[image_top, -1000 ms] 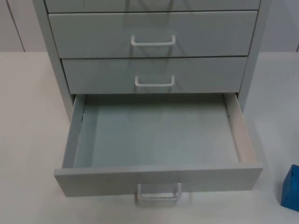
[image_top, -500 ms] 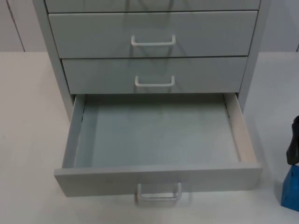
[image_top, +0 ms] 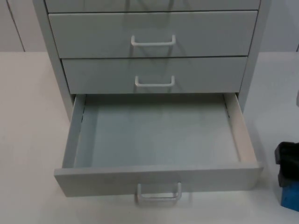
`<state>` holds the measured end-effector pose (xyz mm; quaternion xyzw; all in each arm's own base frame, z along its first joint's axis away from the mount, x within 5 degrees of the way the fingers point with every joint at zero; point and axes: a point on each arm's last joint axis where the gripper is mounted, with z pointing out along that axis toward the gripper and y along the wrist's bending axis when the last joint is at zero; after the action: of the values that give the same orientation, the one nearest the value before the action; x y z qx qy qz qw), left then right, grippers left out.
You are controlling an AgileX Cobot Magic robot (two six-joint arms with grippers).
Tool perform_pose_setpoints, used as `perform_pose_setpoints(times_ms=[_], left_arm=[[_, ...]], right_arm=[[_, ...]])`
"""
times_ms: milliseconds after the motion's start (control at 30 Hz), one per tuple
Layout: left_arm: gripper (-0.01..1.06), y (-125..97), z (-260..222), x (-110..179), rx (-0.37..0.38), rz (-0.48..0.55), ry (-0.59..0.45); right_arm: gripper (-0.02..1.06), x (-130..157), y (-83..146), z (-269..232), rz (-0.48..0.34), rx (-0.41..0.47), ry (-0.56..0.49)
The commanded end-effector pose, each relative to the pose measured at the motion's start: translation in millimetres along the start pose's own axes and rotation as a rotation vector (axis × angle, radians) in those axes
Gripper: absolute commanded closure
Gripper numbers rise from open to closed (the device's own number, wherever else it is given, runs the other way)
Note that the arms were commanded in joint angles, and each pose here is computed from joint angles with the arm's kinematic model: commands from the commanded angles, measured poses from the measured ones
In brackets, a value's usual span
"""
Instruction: Open the drawer with the left hand, place the block into the drawer with the right hand, then close the drawer with the left hand.
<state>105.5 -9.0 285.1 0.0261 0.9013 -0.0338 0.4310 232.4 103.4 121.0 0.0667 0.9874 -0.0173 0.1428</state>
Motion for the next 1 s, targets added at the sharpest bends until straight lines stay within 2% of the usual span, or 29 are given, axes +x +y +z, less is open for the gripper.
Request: perform_pose_setpoints(times_ms=[0, 67, 133, 167, 200, 300, 333, 367, 400, 533, 667, 700, 867, 900, 967], left_arm=[[0.00, -0.3, -0.3, -0.2, 0.005, -0.018, -0.018], [0.00, -0.3, -0.3, -0.2, 0.005, -0.018, -0.018], [0.00, -0.3, -0.3, -0.2, 0.005, -0.018, -0.018], [0.00, -0.3, -0.3, -0.2, 0.005, -0.018, -0.018], [0.00, -0.3, -0.3, -0.2, 0.005, -0.018, -0.018], [0.00, -0.3, -0.3, -0.2, 0.005, -0.016, -0.018], [0.00, -0.3, -0.3, -0.2, 0.005, -0.016, -0.018], [0.00, -0.3, -0.3, -0.2, 0.005, -0.016, -0.018], [0.00, -0.3, -0.3, -0.2, 0.004, -0.014, -0.018], [0.00, -0.3, -0.4, -0.5, 0.004, -0.014, -0.020], [0.00, -0.3, -0.4, -0.5, 0.004, -0.014, -0.020], [0.00, -0.3, -0.4, -0.5, 0.004, -0.014, -0.020], [0.00, -0.3, -0.4, -0.9, 0.004, -0.014, -0.026], [0.00, -0.3, -0.4, -0.9, 0.004, -0.014, -0.026], [0.00, -0.1, -0.4, -1.3, 0.003, -0.012, -0.029]], right_arm=[[0.09, 0.6, 3.3, 5.9, 0.007, -0.008, 0.006], [0.13, 2.0, 4.5, 12.5, 0.011, -0.008, 0.019], [0.24, 3.7, 5.2, 18.5, 0.015, -0.003, 0.033], [0.35, 4.4, 5.1, 20.5, 0.013, 0.002, 0.040], [0.35, 4.4, 5.1, 20.5, 0.013, 0.002, 0.040], [0.72, 4.1, 5.0, 19.3, 0.018, 0.001, 0.037], [0.88, 2.9, 5.1, 16.5, 0.014, -0.005, 0.027], [0.88, 2.9, 5.1, 16.5, 0.014, -0.005, 0.027], [1.05, 1.9, 4.3, 12.1, 0.002, -0.006, 0.018], [1.05, -1.7, -0.7, -9.5, -0.052, -0.002, -0.021], [1.05, -2.5, -13.4, -46.8, -0.154, 0.026, -0.069], [1.05, -2.5, -13.4, -46.8, -0.154, 0.026, -0.069], [1.05, 3.8, -21.6, -91.6, -0.291, -0.064, -0.142], [1.05, 3.8, -21.6, -91.6, -0.291, -0.064, -0.142], [1.05, 9.9, -23.7, -105.1, -0.367, -0.109, -0.145]])
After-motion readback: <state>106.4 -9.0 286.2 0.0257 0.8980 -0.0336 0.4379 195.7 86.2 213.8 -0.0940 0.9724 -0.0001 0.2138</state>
